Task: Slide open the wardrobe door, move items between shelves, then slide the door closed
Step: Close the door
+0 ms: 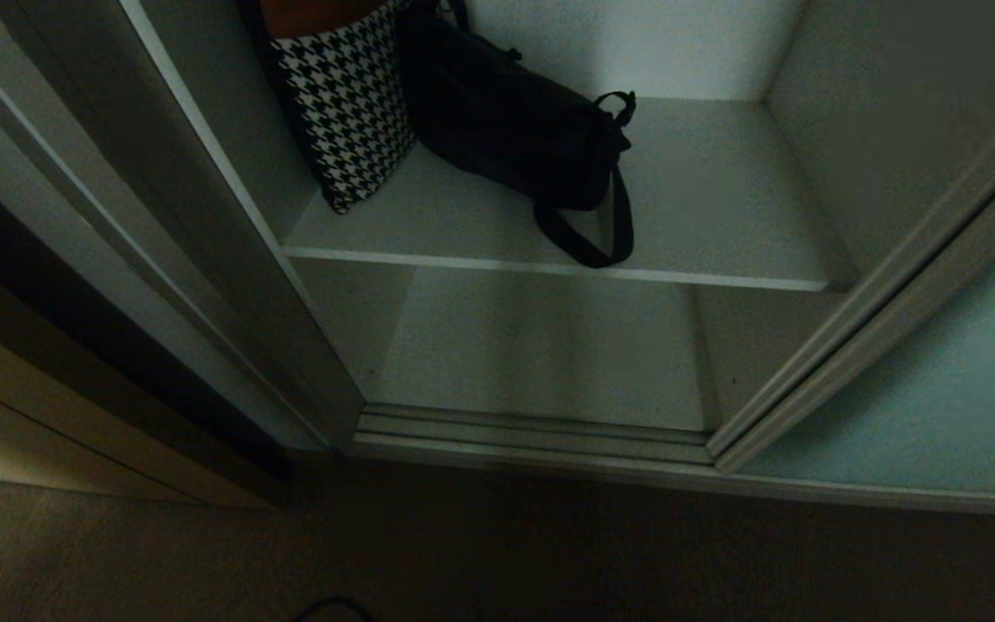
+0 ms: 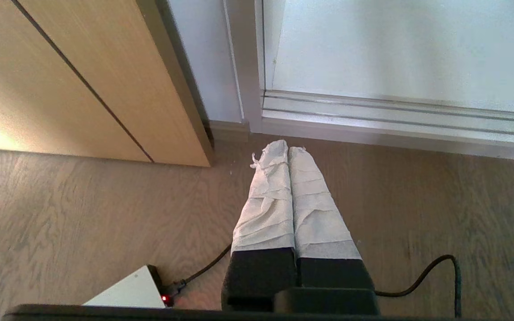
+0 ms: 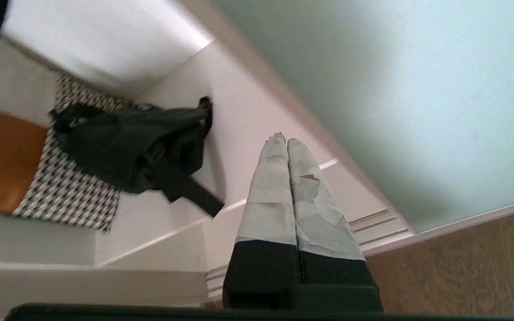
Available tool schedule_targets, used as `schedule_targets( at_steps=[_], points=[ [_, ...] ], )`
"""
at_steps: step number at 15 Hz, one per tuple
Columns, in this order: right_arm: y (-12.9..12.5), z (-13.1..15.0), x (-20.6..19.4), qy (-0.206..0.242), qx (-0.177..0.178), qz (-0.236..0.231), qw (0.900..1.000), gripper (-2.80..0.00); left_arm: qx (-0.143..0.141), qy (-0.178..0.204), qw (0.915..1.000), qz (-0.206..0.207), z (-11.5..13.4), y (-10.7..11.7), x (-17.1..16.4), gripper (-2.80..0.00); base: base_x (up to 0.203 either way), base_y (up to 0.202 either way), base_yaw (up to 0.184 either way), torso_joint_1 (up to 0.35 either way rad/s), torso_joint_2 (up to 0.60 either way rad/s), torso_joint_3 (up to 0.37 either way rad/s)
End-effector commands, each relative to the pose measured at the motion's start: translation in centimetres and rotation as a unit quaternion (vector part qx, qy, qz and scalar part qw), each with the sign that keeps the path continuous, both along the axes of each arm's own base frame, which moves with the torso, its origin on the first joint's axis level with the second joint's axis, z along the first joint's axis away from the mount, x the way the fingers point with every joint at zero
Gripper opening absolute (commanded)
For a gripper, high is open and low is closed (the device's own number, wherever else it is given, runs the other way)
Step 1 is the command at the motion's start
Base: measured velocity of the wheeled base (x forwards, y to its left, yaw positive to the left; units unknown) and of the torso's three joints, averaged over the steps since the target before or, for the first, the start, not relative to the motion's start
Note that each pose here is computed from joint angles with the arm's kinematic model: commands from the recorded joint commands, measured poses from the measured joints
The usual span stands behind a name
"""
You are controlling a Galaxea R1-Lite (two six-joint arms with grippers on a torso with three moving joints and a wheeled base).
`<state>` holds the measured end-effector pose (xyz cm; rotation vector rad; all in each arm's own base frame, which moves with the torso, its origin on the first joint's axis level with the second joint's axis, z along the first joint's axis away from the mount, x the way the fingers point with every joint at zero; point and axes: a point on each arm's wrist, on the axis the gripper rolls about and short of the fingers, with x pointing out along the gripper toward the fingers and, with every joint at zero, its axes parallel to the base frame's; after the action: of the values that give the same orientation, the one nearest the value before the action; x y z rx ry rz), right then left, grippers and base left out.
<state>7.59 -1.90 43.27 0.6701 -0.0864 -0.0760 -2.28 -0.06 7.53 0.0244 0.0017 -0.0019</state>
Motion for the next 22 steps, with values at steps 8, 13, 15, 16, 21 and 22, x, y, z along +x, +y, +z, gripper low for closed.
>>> schedule_targets(
  at_steps=[8,13,15,16,21,22],
  points=[
    [-1.7,-0.4,3.2,0.014,0.006,-0.014,1.0,-2.8,0.0,0.0,1.0,0.0,0.0,0.0,0.0,-2.8,0.0,0.0,0.0,0.0,0.0,0.0],
    [-2.0,-0.8,4.3,0.028,0.011,-0.001,1.0,-2.8,0.0,0.0,1.0,0.0,0.0,0.0,0.0,-2.8,0.0,0.0,0.0,0.0,0.0,0.0],
    [-2.1,-0.9,4.8,0.029,0.011,0.001,1.0,-2.8,0.0,0.001,1.0,0.0,0.0,0.0,0.0,-2.8,0.0,0.0,0.0,0.0,0.0,0.0],
    [-2.2,-0.8,5.0,0.023,0.009,0.004,1.0,-2.8,0.0,0.001,1.0,0.0,0.0,0.0,0.0,-2.8,0.0,0.0,0.0,0.0,0.0,0.0],
    [-2.5,-1.1,6.0,0.016,0.005,0.013,1.0,-2.8,0.0,0.0,1.0,0.0,0.0,0.0,0.0,-2.8,0.0,0.0,0.0,0.0,0.0,0.0],
    [-2.6,-1.2,6.2,0.019,0.006,0.016,1.0,-2.8,0.0,0.0,1.0,0.0,0.0,0.0,0.0,-2.8,0.0,0.0,0.0,0.0,0.0,0.0]
  ],
)
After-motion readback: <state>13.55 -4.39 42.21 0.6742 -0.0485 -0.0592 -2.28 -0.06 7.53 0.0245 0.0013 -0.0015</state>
